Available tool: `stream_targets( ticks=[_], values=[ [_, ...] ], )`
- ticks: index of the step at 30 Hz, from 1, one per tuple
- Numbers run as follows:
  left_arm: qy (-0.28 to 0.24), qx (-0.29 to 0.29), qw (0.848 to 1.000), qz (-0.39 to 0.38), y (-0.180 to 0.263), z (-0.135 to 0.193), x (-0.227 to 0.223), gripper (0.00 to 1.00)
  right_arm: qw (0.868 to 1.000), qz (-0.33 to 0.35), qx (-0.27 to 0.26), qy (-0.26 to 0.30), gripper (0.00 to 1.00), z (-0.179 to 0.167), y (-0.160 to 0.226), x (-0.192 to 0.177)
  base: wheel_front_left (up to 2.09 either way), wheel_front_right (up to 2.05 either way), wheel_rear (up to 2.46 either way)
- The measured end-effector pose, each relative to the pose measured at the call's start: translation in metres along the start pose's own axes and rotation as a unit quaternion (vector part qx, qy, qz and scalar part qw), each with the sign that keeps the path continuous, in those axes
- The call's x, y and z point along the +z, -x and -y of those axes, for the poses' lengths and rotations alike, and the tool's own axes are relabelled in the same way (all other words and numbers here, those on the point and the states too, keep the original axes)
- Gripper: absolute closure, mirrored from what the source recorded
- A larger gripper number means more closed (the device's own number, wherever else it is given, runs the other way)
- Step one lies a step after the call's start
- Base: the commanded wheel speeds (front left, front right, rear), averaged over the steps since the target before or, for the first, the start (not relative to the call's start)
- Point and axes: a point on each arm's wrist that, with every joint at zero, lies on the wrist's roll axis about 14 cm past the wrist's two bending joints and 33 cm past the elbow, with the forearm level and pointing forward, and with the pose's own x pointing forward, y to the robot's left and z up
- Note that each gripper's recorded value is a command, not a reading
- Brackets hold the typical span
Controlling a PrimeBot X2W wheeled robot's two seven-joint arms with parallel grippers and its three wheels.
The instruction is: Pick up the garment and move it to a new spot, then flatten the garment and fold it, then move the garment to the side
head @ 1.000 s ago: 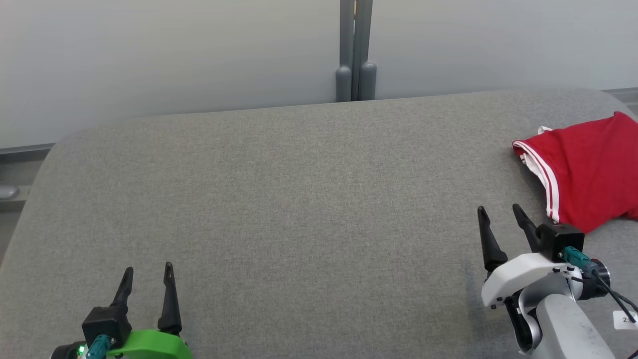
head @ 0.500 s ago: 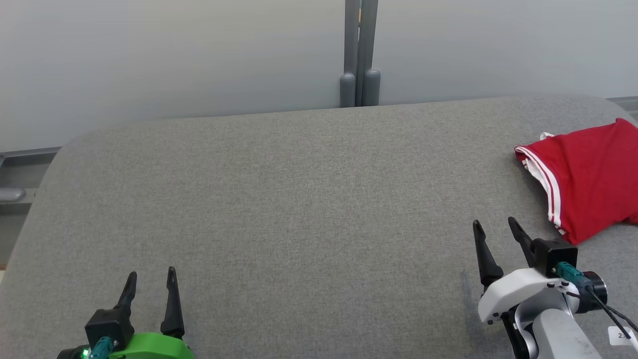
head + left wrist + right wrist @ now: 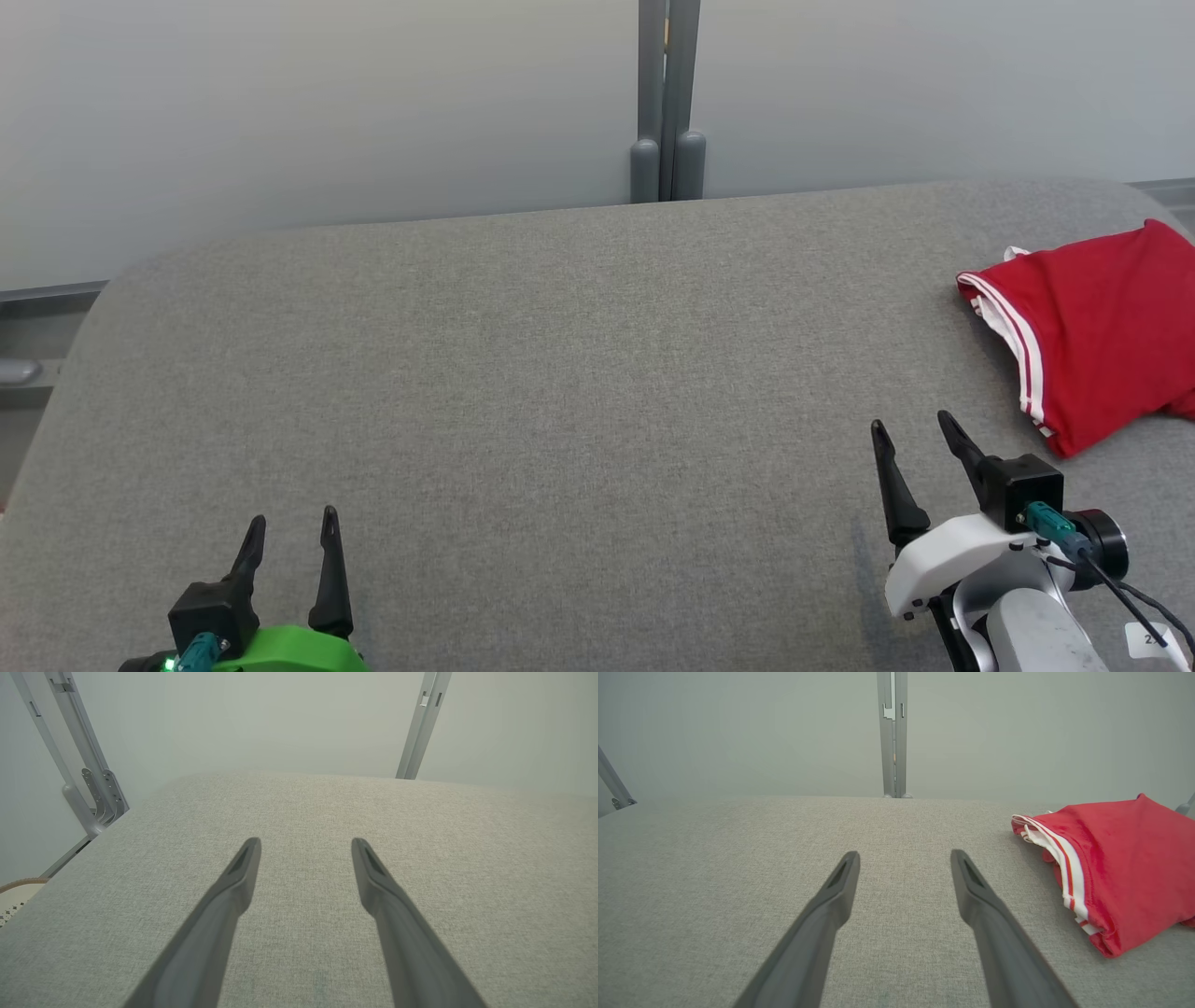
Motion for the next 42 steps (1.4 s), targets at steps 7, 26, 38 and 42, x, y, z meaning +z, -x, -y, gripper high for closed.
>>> stream_targets(
  ticks=[7,26,38,42],
  values=[
    [0.000,-0.003,1.000,-0.005,-0.001,0.002,-0.003,0.00,1.000,0.003,-0.005,0.003,0.00,0.003,0.002,0.002,0.00,0.00,0.00],
    [0.003,-0.022,1.000,-0.012,-0.005,0.016,-0.007,0.00,1.000,0.007,-0.025,0.005,0.00,0.017,0.006,0.004,0.00,0.00,0.00],
    [0.004,-0.021,0.999,-0.025,-0.002,0.016,-0.016,0.00,1.000,-0.011,-0.027,0.000,0.00,0.016,0.011,-0.009,0.00,0.00,0.00],
    [0.004,-0.020,0.999,-0.026,-0.002,0.015,-0.016,0.00,1.000,-0.012,-0.026,0.001,0.00,0.015,0.011,-0.009,0.00,0.00,0.00]
  ],
)
